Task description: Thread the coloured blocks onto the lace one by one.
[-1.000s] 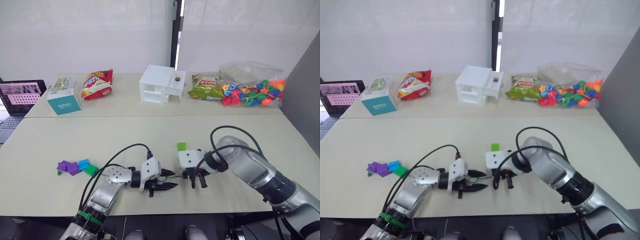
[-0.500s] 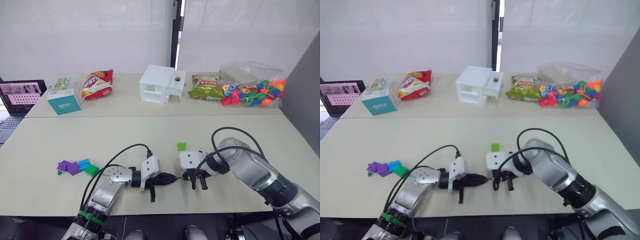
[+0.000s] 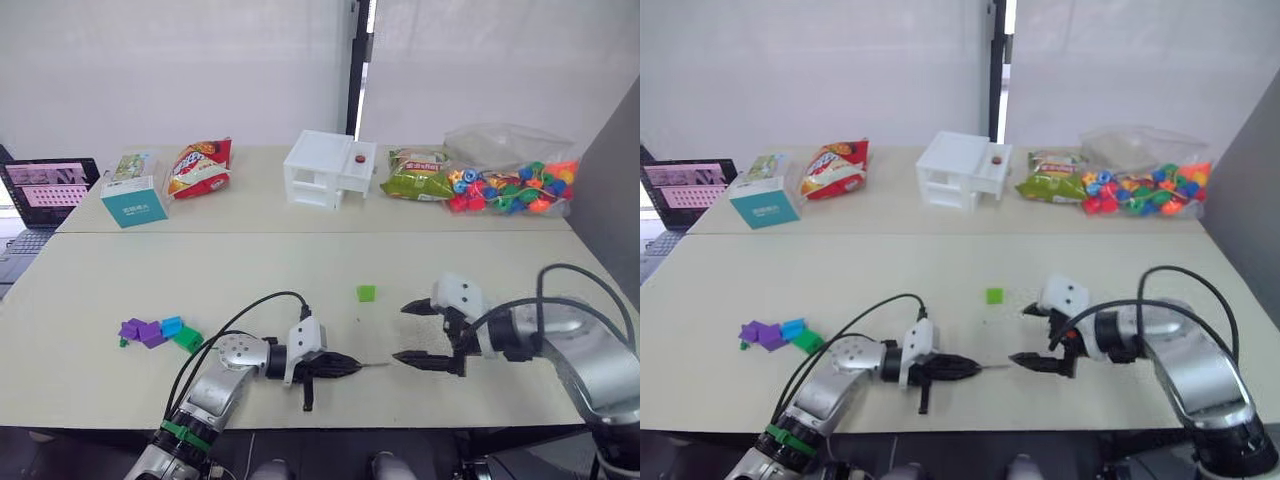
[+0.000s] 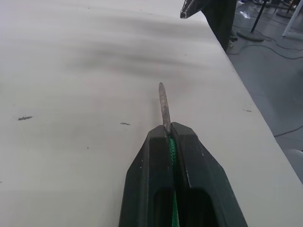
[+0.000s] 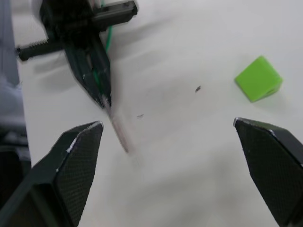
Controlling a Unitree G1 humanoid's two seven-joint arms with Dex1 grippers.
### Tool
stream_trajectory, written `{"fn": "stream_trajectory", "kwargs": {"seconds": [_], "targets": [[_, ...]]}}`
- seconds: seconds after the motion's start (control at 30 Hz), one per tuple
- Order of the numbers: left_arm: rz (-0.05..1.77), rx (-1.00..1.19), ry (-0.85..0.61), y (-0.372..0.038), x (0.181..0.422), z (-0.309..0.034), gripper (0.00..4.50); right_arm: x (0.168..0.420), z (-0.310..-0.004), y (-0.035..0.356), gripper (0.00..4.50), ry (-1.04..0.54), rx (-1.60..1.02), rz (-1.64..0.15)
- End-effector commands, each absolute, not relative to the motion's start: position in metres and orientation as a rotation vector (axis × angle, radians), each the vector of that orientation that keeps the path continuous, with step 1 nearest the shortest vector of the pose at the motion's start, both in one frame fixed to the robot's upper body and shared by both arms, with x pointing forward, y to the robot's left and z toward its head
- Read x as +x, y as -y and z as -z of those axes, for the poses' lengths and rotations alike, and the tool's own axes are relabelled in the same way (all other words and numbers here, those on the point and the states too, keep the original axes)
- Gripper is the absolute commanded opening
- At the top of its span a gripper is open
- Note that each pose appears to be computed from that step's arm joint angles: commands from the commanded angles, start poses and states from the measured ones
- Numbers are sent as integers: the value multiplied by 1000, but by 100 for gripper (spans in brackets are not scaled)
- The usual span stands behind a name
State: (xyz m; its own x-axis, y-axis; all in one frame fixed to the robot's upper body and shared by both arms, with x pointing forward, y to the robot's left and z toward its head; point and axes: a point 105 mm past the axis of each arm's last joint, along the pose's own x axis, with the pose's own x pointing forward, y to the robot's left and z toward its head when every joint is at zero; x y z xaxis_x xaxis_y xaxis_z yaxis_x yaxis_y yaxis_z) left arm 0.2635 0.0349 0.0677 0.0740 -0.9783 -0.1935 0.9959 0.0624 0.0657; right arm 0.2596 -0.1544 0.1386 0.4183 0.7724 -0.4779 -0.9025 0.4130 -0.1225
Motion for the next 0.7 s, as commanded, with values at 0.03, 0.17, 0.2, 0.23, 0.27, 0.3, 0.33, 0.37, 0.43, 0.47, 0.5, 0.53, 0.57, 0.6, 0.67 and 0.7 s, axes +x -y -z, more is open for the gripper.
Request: {"fn": "stream_trajectory", "kwargs": {"seconds": [0.03,0.17,0.2,0.23,0.27,0.3,0.33,0.37,0.43,0.47,0.5,0.53,0.57,0.6,0.67,0.7], "targets": [[1510,203,-100,-35,262,-68,0,257,-145,166,447,-219,-314,-938],[1484,190,-94,-37,263,-69,0,260,-128,171,447,-172,-205,-749],[1470,191,-92,-38,265,-69,0,259,-123,166,447,-155,-175,-733],[1460,192,-91,-39,266,-69,0,258,-120,162,447,-147,-157,-725],[1454,192,-91,-40,266,-69,0,257,-117,160,447,-144,-163,-715],[1442,197,-87,-42,268,-70,0,259,-116,158,447,-132,-155,-697],[1431,200,-83,-44,268,-70,0,260,-115,157,447,-123,-146,-677],[1421,204,-81,-46,268,-70,0,262,-113,156,447,-120,-149,-661],[1403,213,-78,-51,269,-71,0,264,-111,152,447,-112,-170,-655],[1387,221,-77,-56,268,-72,0,268,-113,148,447,-98,-163,-642],[1375,230,-77,-61,268,-73,0,273,-114,144,447,-84,-151,-626],[1368,236,-78,-64,267,-74,0,276,-115,141,447,-75,-141,-614],[1364,241,-79,-67,266,-75,0,279,-117,138,447,-66,-127,-605],[1359,243,-82,-69,265,-75,0,282,-117,135,447,-62,-117,-597],[1337,248,-93,-76,263,-75,0,293,-115,126,447,-64,-101,-577],[1323,250,-98,-80,262,-75,0,301,-113,123,447,-69,-93,-557]]}}
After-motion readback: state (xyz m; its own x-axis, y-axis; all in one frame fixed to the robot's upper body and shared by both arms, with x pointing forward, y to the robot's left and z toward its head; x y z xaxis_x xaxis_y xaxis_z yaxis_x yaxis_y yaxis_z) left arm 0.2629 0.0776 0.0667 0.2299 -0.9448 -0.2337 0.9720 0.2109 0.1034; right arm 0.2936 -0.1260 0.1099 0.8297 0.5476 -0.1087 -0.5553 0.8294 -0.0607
